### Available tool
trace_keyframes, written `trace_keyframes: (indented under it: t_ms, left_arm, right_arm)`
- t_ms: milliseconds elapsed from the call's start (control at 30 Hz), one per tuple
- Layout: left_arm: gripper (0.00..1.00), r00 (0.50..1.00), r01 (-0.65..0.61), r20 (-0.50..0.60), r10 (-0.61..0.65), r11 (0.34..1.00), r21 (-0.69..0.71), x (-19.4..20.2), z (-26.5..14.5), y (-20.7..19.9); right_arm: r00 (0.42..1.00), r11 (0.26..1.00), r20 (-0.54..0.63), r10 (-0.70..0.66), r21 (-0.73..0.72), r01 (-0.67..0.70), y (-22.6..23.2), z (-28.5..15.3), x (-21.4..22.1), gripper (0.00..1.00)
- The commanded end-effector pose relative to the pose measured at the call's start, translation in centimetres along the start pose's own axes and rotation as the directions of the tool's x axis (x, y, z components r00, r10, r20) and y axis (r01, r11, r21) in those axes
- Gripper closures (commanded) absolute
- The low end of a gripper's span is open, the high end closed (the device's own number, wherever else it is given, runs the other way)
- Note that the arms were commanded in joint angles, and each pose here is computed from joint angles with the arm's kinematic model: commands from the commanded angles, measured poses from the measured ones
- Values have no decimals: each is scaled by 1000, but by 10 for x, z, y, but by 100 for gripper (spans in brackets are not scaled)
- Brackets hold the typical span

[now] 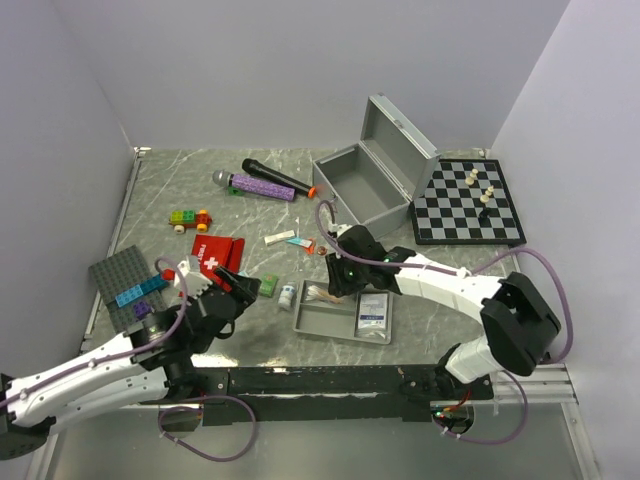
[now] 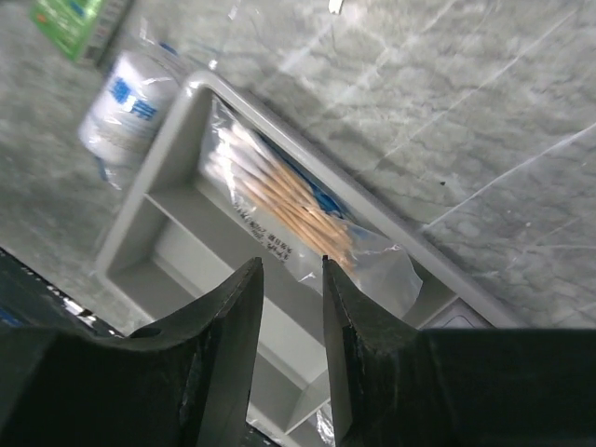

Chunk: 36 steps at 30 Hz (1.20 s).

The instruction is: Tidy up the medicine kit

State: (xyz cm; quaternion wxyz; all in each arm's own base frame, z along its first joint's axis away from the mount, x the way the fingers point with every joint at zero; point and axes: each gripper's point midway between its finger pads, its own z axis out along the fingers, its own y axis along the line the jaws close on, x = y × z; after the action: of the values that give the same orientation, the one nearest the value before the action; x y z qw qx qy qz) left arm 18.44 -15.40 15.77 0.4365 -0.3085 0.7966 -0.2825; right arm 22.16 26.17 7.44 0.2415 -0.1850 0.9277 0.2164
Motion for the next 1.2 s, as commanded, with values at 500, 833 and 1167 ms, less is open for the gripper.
trace_keyframes:
  t_ms: [500, 833, 1167]
  left_arm:
    - [32, 983, -175, -76, 165, 971, -164, -1, 53, 30]
    - [50, 951, -294, -180, 251, 916, -275, -6, 106, 42]
    - [44, 950, -311, -179, 257, 839, -447, -7, 134, 60]
  right_arm:
    - [984, 999, 175, -9, -49, 18, 14, -38, -31, 42]
    - [976, 1000, 216, 11, -30, -5, 1, -60, -10, 40]
    - [972, 999, 233, 22, -32, -15, -4, -67, -1, 39]
